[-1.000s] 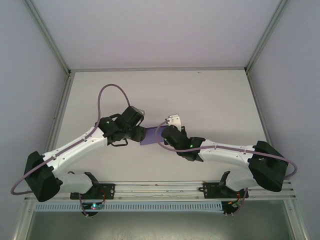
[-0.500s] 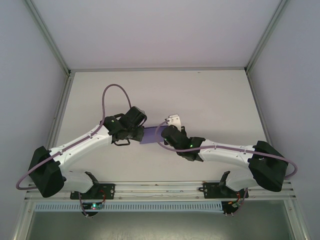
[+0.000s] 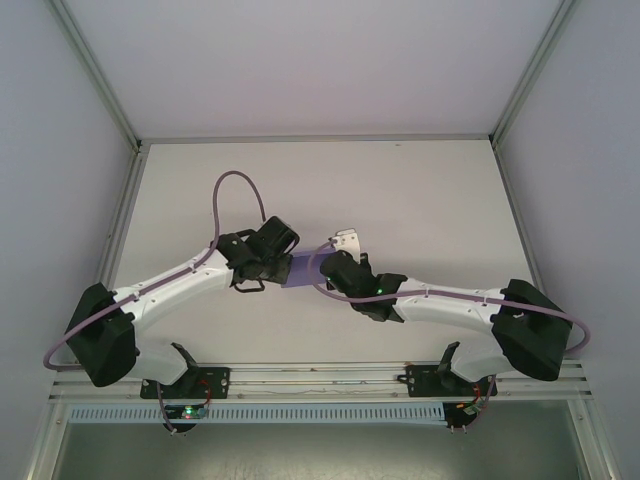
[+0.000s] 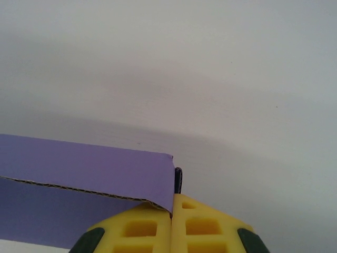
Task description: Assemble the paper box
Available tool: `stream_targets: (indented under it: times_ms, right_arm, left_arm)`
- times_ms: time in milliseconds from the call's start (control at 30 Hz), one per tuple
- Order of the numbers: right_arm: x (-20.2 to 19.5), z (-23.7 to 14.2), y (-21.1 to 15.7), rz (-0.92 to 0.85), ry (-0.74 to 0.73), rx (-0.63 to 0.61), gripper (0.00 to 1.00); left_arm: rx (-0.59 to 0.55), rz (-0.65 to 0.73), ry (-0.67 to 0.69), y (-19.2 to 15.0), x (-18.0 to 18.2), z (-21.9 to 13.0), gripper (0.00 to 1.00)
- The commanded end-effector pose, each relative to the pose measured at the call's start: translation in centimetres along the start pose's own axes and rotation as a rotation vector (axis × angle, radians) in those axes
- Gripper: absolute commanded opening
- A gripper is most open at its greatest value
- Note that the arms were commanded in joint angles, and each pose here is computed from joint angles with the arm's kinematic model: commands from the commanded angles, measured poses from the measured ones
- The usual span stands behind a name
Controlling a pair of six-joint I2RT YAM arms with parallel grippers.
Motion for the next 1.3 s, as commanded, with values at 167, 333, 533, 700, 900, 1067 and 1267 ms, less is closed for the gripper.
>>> stream_targets:
  times_ms: [167, 333, 533, 700, 900, 1067, 1267]
  right_arm:
    - [-0.4, -0.7, -1.9, -0.061, 0.052, 0.082, 0.11]
    - [-0.7, -2.5, 1.5, -0.023, 0.176, 0.008, 0.33]
    - [-1.5, -2.3, 4.4, 0.024, 0.229, -0.04, 0.58]
    - [-2.3, -0.4, 5.1, 0.051, 0.173, -0.001, 0.54]
    - [-2.9, 1.6, 1.7, 0.092, 0.134, 0.143, 0.44]
    - [-2.8, 2.4, -0.1, 0.139, 0.141, 0.184, 0.44]
    - [-2.6, 2.9, -1.4, 0.151, 0.138, 0.221, 0.41]
  left_arm:
    - [0.034, -0.017, 0.023, -1.4, 0.4, 2.0, 0.04]
    - [0.041, -0.004, 0.028, -1.5, 0.4, 2.3, 0.04]
    - [0.038, 0.007, 0.013, -1.5, 0.3, 2.4, 0.04]
    - [0.026, 0.019, 0.01, -1.5, 0.3, 2.1, 0.1]
    - [0.013, 0.045, -0.037, -1.3, -0.1, 1.4, 0.2]
    - [0.018, 0.111, -0.176, -1.0, -1.5, -0.6, 0.39]
    - [-0.021, 0.161, -0.29, -0.8, -2.3, -3.2, 0.59]
Point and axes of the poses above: each hand's point on the last joint's axis, 136 mm out from that joint toward the fingers, its own z axis out along the fingers, its own x axis along the line the jaws close on, y = z × x, the point moved 7 cm from there along -z, back along the fingers, and after that the axes turned 4 degrees about -z, right-handed, at the moved point
